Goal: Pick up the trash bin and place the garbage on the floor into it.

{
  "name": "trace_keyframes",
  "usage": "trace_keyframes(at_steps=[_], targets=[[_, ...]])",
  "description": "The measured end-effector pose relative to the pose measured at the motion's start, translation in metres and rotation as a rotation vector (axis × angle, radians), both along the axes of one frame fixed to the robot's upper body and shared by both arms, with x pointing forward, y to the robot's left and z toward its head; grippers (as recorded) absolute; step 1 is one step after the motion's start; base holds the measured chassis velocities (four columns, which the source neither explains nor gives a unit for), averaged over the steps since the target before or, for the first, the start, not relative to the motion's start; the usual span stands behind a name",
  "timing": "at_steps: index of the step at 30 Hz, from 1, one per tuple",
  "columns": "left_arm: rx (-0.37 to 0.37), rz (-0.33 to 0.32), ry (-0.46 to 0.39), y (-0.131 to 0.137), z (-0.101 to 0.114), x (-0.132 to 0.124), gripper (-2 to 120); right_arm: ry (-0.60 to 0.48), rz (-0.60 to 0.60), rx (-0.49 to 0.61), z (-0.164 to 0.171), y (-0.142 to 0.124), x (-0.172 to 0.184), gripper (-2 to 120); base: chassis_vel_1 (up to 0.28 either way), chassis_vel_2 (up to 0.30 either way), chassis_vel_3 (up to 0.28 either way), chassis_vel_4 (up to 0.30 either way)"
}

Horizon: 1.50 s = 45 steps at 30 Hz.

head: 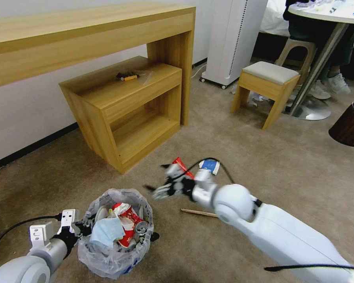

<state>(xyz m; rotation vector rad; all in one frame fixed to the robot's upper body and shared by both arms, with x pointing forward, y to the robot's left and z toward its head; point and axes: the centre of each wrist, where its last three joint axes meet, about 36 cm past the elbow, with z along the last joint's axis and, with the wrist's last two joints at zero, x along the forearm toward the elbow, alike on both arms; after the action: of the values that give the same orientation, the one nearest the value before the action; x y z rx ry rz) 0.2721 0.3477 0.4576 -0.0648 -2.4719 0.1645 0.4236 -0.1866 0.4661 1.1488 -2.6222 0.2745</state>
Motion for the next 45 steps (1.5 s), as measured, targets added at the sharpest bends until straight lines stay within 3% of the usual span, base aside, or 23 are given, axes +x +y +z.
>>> trace_keyframes(at_steps=[3, 8, 10, 11, 14, 21, 33, 45], targets=[[0.003, 0.000, 0.002, 0.001, 0.000, -0.001, 0, 0.023, -0.023, -0.011, -0.018, -0.044, 0.002, 100, 0.000, 0.000, 0.000, 0.000], [0.009, -0.004, 0.002, 0.001, 0.001, -0.001, 0, 0.025, -0.044, -0.048, -0.049, -0.082, 0.007, 100, 0.000, 0.000, 0.000, 0.000], [0.013, -0.007, -0.001, 0.001, 0.003, -0.001, 0, 0.065, -0.057, -0.077, -0.080, -0.111, 0.009, 100, 0.000, 0.000, 0.000, 0.000], [0.013, -0.007, -0.001, 0.001, 0.003, -0.001, 0, 0.065, -0.057, -0.077, -0.080, -0.111, 0.009, 100, 0.000, 0.000, 0.000, 0.000], [0.021, -0.006, 0.009, 0.001, 0.001, -0.003, 0, 0.123, -0.056, -0.119, -0.132, -0.139, 0.010, 100, 0.000, 0.000, 0.000, 0.000], [0.032, -0.007, 0.022, 0.000, 0.000, -0.007, 0, 0.199, -0.045, -0.192, -0.187, -0.170, 0.018, 100, 0.000, 0.000, 0.000, 0.000], [0.036, -0.013, 0.036, -0.005, -0.007, -0.005, 0, 0.300, -0.106, -0.168, -0.235, -0.191, 0.036, 99, 0.000, 0.000, 0.000, 0.000], [0.049, -0.018, 0.041, -0.004, -0.007, -0.006, 0, 0.321, -0.126, -0.090, -0.266, -0.161, 0.050, 82, 0.000, 0.000, 0.000, 0.000]])
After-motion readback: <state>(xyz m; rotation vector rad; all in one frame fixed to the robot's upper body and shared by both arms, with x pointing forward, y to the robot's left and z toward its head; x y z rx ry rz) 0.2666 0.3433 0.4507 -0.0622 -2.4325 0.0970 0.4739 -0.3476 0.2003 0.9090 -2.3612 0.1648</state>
